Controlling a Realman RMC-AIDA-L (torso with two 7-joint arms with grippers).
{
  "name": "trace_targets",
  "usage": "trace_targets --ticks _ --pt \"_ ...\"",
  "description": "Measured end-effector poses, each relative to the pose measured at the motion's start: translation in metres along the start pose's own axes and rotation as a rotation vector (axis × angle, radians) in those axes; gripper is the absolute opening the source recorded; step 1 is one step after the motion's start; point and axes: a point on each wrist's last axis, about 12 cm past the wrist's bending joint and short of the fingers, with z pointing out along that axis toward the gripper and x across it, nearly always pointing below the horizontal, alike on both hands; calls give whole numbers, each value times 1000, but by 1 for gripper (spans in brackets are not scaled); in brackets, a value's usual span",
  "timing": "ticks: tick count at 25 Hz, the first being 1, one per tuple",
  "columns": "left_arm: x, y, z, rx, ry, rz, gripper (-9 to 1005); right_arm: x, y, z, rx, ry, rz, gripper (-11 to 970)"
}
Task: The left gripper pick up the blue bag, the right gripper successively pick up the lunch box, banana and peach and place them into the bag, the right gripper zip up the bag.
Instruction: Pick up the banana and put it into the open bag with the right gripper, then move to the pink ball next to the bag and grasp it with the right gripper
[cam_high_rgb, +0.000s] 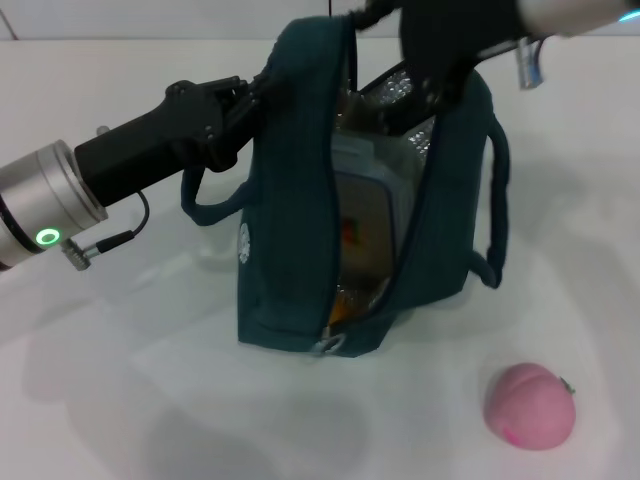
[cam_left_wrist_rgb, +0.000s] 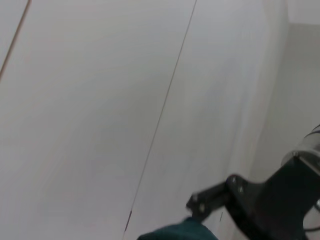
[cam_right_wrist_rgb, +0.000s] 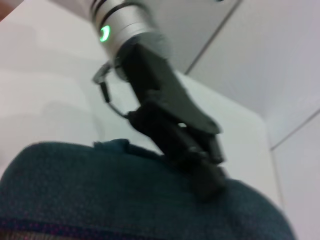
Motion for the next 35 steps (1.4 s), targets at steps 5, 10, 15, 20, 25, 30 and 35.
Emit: trace_targets --ticks 5,10,15,20,25,30,35 --pt "1 0 -1 -4 0 -2 45 34 17 -48 92 -201 125 869" --pt "2 0 -3 -8 1 -5 45 79 78 -100 91 -428 232 854" --pt "3 -1 -6 -19 1 -8 45 110 147 -114 8 -570 285 838" --pt "4 0 -7 -27 3 -8 45 147 196 -106 17 -578 407 823" --pt "2 1 -3 -19 3 -2 45 176 230 -97 35 -521 501 808" --pt "1 1 -2 -17 2 -1 45 189 246 -78 16 -453 571 792" --pt "1 1 -1 -16 1 0 45 196 248 -58 -23 -378 617 777"
